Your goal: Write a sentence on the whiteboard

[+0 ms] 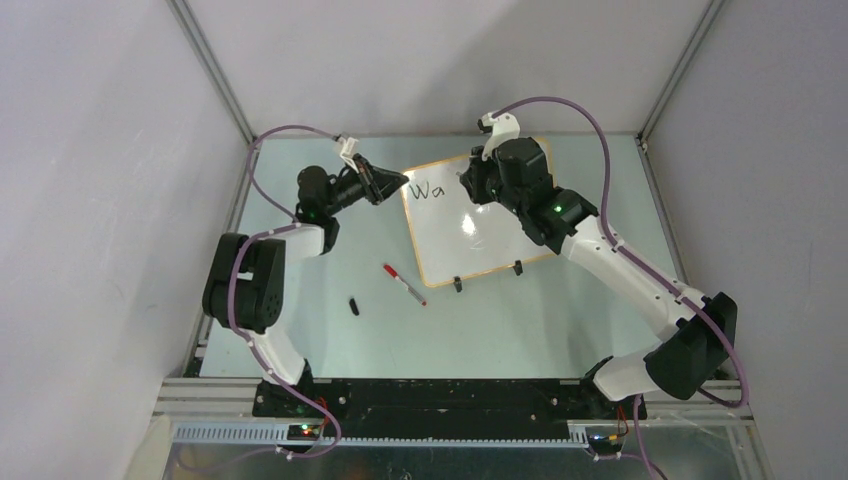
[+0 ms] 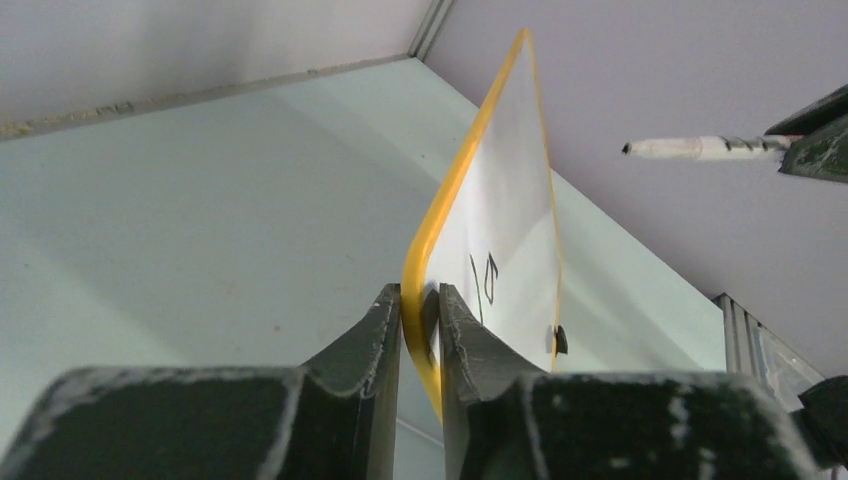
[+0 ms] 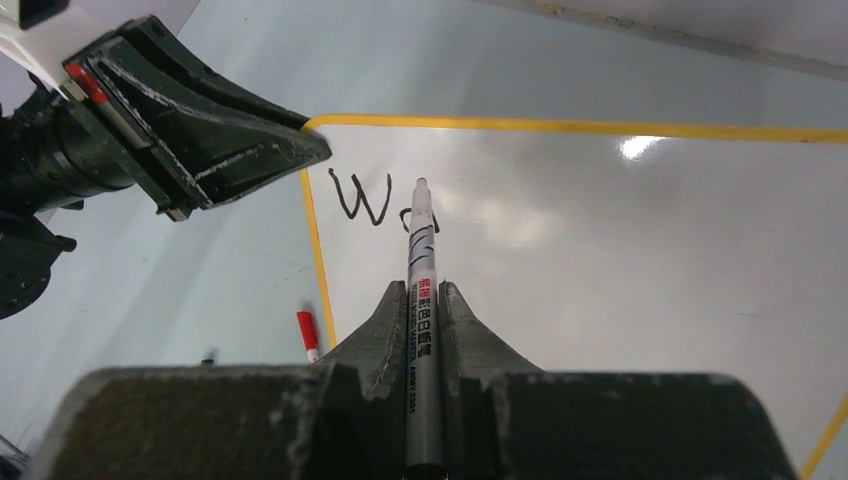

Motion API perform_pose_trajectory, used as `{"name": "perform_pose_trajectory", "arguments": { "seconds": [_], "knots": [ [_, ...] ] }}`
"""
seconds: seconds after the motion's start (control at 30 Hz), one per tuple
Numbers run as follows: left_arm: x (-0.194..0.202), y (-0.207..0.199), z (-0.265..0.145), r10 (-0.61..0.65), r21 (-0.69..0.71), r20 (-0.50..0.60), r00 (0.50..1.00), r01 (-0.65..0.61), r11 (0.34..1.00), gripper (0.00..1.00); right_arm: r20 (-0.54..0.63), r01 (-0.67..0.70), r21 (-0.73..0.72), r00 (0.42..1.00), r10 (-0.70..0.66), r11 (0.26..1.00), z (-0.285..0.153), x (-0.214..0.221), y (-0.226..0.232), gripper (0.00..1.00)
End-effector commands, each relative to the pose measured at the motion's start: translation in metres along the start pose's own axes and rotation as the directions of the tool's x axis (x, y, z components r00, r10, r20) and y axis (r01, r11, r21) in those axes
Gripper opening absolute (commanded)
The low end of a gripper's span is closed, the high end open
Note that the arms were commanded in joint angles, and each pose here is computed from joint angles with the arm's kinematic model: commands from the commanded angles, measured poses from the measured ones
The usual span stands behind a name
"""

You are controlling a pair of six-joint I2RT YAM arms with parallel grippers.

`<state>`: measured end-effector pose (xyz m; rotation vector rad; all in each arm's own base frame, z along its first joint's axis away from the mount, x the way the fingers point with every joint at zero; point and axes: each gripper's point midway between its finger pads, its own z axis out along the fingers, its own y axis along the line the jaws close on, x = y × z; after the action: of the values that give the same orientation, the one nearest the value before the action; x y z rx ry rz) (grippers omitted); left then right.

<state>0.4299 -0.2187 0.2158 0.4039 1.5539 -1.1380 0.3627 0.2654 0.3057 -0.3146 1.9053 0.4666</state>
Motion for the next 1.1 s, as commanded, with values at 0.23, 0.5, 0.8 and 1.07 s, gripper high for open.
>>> {"name": "perform_pose_trajectory", "arguments": {
  "seconds": [0.23,0.5,0.8,1.07],
  "knots": [
    [0.016,-0.009,-0.002,-0.002,0.005,-0.024,1.0,0.002,1.0,0.35,0.08,-0.001,-0.011,0.997,0.002,1.0,-0.009,-0.022,0.003,0.0],
    [0.015,-0.008,-0.001,-0.01,0.008,-0.015,1.0,0.011,1.0,0.35,0.067,0.005,0.013,0.998,-0.006,1.0,-0.006,-0.019,-0.004,0.0],
    [0.013,-0.012,0.0,-0.016,0.03,-0.008,1.0,0.016,0.999,0.38,-0.025,0.014,0.013,1.0,-0.013,1.0,0.012,0.0,-0.003,0.0],
    [-0.005,-0.022,-0.005,-0.082,0.135,0.079,0.993,0.071,0.988,0.43,-0.034,0.016,0.013,0.999,-0.015,1.0,0.013,0.005,-0.003,0.0]
  ]
}}
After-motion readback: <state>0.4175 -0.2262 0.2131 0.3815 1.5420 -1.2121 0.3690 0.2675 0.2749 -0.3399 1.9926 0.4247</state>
